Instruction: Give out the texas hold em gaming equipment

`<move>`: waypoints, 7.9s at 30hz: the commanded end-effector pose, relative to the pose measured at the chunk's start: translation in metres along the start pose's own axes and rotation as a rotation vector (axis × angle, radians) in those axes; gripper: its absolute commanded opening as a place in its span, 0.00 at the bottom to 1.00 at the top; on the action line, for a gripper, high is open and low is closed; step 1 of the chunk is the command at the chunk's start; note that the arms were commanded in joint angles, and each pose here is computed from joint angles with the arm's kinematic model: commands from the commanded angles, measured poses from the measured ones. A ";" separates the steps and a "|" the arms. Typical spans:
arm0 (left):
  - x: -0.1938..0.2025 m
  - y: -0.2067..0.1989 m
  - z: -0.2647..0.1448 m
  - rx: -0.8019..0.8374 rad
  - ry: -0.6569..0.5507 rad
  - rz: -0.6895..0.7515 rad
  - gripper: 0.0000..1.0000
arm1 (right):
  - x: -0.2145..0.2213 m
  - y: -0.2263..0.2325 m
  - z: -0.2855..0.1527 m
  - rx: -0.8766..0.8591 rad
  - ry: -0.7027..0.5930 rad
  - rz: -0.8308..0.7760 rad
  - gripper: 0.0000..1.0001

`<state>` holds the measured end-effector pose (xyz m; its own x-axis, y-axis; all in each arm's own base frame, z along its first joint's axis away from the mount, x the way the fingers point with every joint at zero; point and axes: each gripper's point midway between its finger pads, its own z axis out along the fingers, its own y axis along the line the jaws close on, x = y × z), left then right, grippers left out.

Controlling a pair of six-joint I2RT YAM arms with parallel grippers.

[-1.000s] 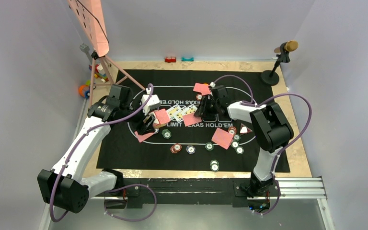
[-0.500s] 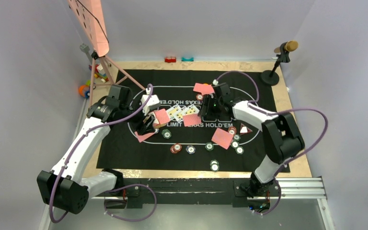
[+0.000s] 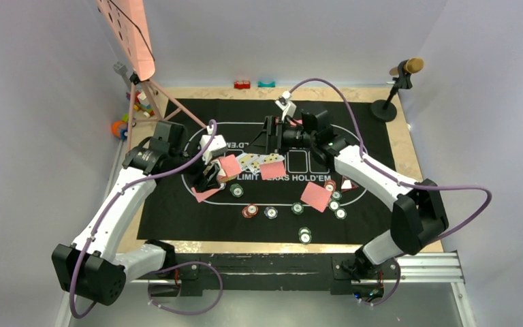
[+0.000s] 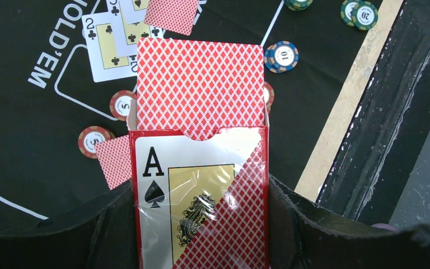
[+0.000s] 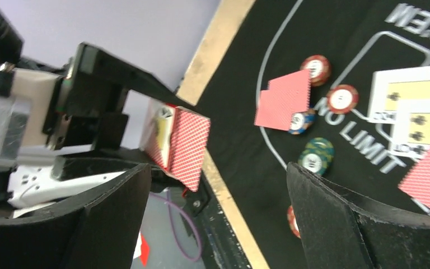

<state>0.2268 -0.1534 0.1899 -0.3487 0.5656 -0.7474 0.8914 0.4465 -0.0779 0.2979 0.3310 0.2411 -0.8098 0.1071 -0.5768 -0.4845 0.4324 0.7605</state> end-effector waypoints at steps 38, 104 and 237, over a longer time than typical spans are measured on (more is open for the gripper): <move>-0.021 -0.005 -0.014 -0.010 -0.076 0.041 0.00 | 0.062 0.030 0.060 -0.227 0.219 0.146 0.68; -0.018 -0.007 -0.017 -0.019 -0.070 0.047 0.00 | 0.019 -0.144 -0.024 0.197 -0.005 0.258 0.00; -0.016 -0.015 -0.017 -0.004 -0.086 0.002 0.37 | 0.066 0.074 0.048 -0.291 0.205 0.111 0.02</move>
<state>0.2138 -0.1574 0.2037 -0.3574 0.5212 -0.7750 0.8880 0.4467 -0.1090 0.2329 0.4258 0.2314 -0.9259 -0.0396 -0.3758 -0.3766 0.1758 0.9095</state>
